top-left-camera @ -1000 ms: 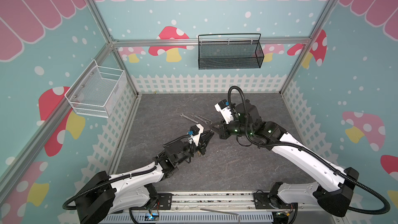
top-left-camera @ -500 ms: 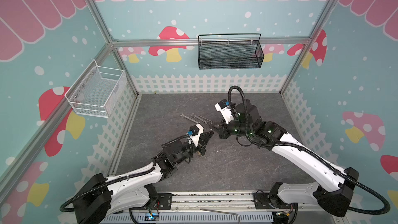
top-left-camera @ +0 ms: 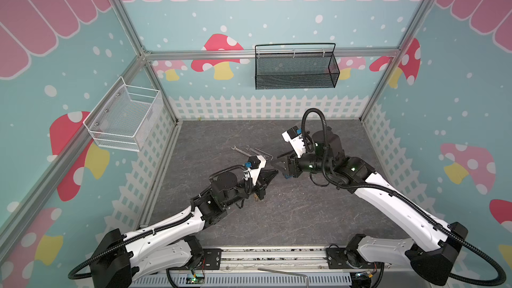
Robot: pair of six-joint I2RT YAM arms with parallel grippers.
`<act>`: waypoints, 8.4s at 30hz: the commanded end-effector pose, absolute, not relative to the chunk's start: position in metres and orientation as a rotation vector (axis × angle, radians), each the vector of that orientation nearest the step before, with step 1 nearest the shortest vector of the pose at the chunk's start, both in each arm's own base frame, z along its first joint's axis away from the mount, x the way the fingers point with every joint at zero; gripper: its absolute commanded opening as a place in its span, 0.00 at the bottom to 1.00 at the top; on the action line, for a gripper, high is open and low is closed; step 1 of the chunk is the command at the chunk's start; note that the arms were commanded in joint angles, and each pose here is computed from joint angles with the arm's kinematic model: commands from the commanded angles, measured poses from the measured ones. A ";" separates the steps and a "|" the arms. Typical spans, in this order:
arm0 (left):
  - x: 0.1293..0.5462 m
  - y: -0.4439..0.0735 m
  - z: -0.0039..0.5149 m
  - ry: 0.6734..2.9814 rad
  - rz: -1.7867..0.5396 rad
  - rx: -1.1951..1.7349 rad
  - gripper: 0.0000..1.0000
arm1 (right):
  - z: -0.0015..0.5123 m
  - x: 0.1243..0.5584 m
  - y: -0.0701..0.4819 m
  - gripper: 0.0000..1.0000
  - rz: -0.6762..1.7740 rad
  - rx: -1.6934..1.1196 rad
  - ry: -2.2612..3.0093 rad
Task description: Unlock with the key
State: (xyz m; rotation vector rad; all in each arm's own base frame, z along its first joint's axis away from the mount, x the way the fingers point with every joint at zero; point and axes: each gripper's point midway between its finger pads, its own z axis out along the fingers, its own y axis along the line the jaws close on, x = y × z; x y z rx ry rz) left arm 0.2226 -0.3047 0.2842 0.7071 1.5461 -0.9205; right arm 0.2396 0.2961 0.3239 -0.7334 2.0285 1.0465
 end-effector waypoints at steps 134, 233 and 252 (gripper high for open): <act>0.264 -0.319 0.370 1.300 -1.628 -0.189 0.14 | 0.370 0.264 0.263 0.00 1.523 -0.162 1.532; 0.230 -0.328 0.292 2.050 -1.268 0.920 0.00 | 0.274 0.224 0.254 0.44 1.429 -0.825 1.747; 0.230 -0.331 0.290 2.083 -1.246 0.998 0.00 | 0.270 0.217 0.249 0.25 1.444 -0.863 1.717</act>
